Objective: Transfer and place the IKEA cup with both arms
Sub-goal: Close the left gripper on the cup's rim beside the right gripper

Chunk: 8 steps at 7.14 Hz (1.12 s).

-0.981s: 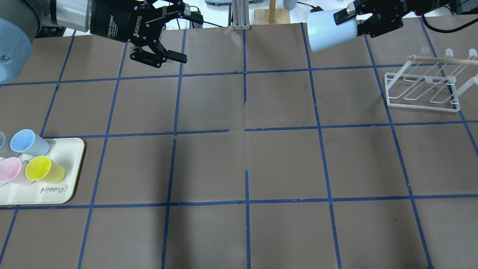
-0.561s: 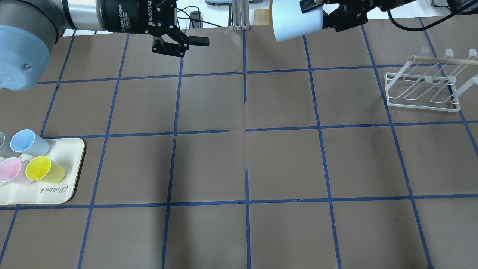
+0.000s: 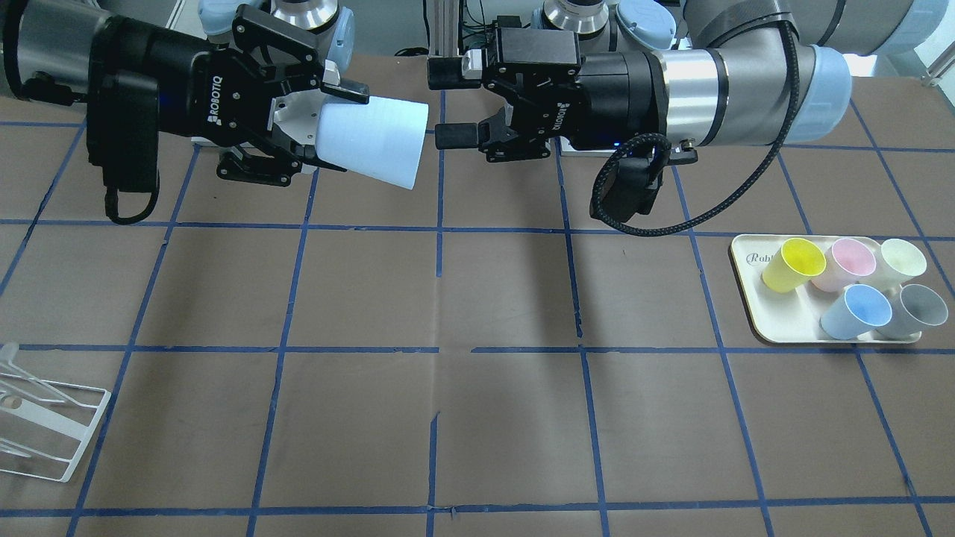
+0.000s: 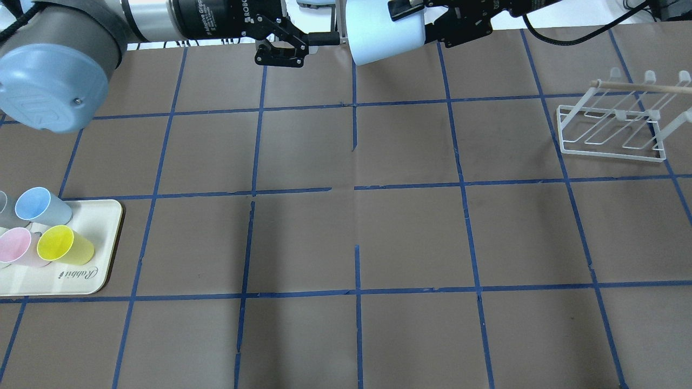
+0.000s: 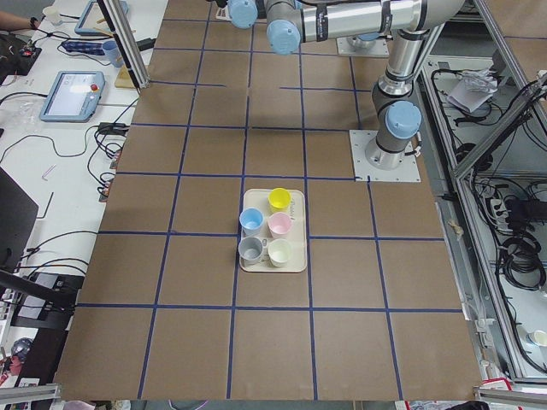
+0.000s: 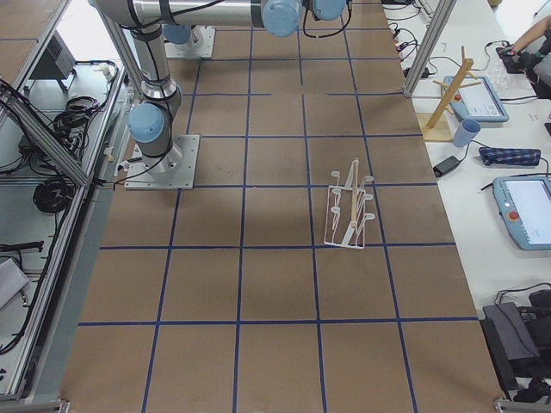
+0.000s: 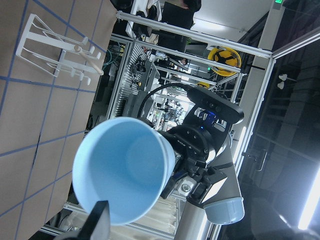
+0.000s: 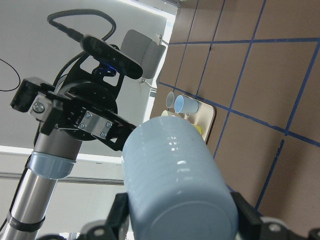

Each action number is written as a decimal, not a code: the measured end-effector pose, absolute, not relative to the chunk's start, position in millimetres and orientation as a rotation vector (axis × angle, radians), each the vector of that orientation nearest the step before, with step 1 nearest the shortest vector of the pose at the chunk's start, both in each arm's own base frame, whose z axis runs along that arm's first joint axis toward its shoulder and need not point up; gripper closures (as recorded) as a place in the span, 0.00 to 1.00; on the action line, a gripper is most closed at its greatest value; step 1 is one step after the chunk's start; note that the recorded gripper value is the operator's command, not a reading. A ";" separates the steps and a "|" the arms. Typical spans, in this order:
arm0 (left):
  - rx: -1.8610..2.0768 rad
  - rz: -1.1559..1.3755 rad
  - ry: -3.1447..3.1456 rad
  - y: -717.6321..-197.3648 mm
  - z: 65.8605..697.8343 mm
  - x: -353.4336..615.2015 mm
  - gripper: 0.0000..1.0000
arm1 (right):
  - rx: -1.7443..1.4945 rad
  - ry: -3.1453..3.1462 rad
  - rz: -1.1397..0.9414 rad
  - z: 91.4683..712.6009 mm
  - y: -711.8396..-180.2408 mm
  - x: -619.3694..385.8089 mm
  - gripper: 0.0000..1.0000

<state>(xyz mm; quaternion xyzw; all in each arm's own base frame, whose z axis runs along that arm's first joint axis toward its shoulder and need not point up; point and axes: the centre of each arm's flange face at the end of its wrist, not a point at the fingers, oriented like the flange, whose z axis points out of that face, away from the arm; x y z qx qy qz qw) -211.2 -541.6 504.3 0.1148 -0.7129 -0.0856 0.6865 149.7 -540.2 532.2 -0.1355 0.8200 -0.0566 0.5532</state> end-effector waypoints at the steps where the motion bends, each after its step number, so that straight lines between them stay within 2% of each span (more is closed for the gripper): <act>1: 0.251 -0.193 -1.575 -544.5 504.3 -213.4 0.00 | -0.331 1.938 -0.137 536.3 -536.4 153.6 0.62; 6: 0.218 -0.223 -1.520 -542.4 504.6 -235.5 0.02 | -0.366 1.939 -0.164 548.0 -527.9 159.4 0.57; 7: 0.212 -0.232 -1.510 -541.1 504.5 -240.4 0.16 | -0.369 1.939 -0.167 549.3 -527.3 159.5 0.56; 8: 0.208 -0.236 -1.503 -540.4 504.6 -243.2 0.48 | -0.370 1.939 -0.169 550.0 -527.3 159.5 0.56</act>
